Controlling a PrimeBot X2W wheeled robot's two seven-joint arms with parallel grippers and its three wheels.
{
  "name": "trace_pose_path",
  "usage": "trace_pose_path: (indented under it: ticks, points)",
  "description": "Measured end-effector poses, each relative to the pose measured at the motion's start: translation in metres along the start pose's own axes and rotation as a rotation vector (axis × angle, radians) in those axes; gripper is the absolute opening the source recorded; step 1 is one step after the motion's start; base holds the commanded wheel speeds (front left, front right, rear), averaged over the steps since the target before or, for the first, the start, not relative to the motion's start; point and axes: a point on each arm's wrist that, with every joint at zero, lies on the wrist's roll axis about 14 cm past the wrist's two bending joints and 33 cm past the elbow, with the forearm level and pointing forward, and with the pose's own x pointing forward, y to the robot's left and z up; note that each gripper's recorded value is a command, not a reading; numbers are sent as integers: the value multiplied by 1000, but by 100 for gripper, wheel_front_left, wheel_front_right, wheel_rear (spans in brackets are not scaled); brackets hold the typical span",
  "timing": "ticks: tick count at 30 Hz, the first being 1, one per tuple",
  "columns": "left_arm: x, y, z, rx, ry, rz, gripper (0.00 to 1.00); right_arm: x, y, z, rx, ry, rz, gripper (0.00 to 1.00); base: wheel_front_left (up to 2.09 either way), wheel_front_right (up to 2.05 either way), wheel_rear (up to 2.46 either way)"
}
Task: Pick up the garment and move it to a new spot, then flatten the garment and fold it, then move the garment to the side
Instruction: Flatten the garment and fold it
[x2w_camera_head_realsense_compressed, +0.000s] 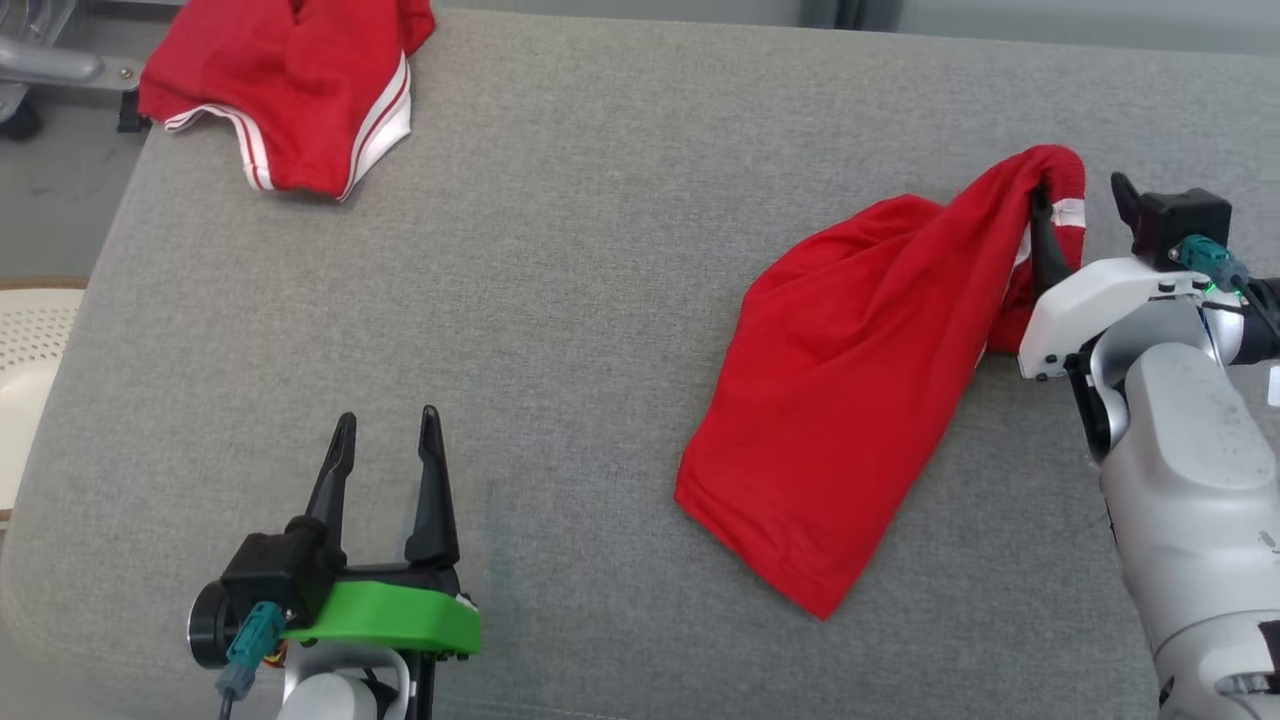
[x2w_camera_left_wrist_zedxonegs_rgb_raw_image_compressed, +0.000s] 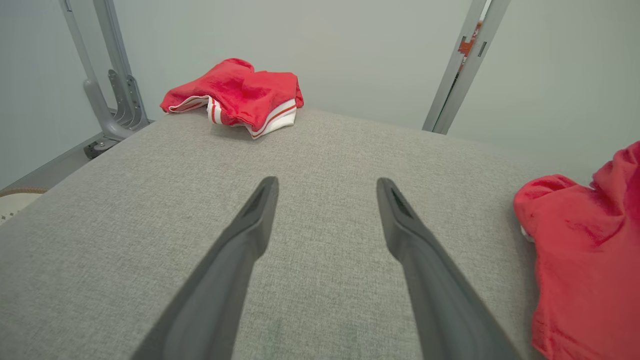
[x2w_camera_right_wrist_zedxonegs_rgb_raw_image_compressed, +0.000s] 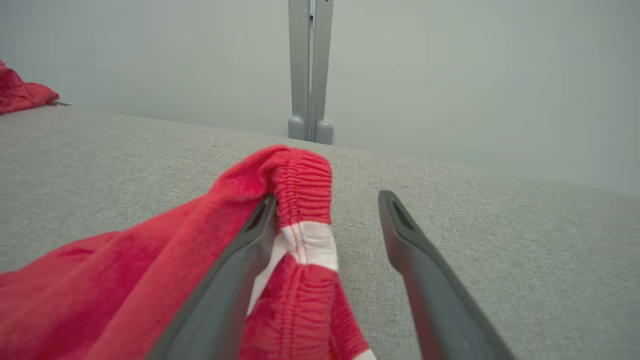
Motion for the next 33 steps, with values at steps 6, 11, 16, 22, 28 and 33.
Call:
trace_pose_path:
  ticks: [6,11,16,22,28,33]
  points:
    - [-2,-15,0,0,-4,-52,100,-35,-6,12,40,-81,-33,100,0,0,0]
    - [-9,-32,-1,1,-1,-115,100,-76,-13,13,68,-128,-69,100,0,0,0]
    - [-18,-57,-7,-5,17,-211,100,-111,-18,8,85,-144,-103,100,0,0,0]
    - [-40,-109,-27,-24,85,-406,100,-138,-28,4,112,-156,-150,100,0,0,0]
    - [-77,-171,-69,12,223,-668,100,-145,-36,13,107,-185,-170,100,0,0,0]
    - [-91,-201,-91,76,295,-822,100,-149,-41,24,101,-223,-183,100,0,0,0]
